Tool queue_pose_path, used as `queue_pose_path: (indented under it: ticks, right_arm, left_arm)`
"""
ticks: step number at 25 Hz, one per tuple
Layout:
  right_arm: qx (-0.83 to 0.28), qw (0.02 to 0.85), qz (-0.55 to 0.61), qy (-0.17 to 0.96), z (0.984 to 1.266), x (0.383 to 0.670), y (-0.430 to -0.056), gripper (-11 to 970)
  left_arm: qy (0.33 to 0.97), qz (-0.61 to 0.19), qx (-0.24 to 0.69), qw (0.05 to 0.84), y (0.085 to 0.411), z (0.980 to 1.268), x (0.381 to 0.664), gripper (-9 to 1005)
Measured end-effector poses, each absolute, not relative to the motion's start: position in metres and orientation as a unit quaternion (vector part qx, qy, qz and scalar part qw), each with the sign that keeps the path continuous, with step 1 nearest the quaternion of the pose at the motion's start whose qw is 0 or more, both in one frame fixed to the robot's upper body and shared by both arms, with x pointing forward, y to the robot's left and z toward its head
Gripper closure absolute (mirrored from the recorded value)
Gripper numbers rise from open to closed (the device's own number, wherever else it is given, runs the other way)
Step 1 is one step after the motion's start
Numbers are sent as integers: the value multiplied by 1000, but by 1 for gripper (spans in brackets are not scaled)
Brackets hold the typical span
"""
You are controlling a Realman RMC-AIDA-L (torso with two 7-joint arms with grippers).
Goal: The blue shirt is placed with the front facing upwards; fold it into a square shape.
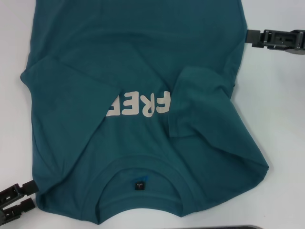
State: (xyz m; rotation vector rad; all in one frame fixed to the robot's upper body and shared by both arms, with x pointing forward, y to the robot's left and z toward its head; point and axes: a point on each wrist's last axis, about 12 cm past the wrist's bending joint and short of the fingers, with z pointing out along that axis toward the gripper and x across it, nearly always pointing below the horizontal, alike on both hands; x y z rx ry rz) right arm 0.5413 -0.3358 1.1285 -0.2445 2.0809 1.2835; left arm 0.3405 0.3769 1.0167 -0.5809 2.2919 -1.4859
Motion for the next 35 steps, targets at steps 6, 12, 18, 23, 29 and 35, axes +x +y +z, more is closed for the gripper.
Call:
queue_pose_path:
  ticks: [6, 12, 18, 23, 29, 35]
  right_arm:
    - [-92, 337, 496, 795, 1129, 540, -337, 50]
    - [-89, 337, 496, 795, 1129, 539, -338, 49]
    - [-83, 338, 502, 792, 1128, 537, -340, 49]
    - [-84, 338, 504, 791, 1128, 536, -340, 49]
    - [-81, 340, 504, 790, 1128, 536, -342, 50]
    - [-80, 342, 504, 789, 1129, 536, -342, 50]
  left_arm:
    - [811, -522, -206, 168, 376, 1015, 343, 62]
    - [813, -524, -197, 163, 372, 1015, 349, 62]
    - [813, -525, -193, 160, 370, 1015, 352, 63]
    - [813, -523, -197, 161, 372, 1016, 351, 63]
    - [814, -520, -202, 162, 376, 1017, 349, 63]
    - [815, -519, -201, 162, 376, 1017, 350, 63]
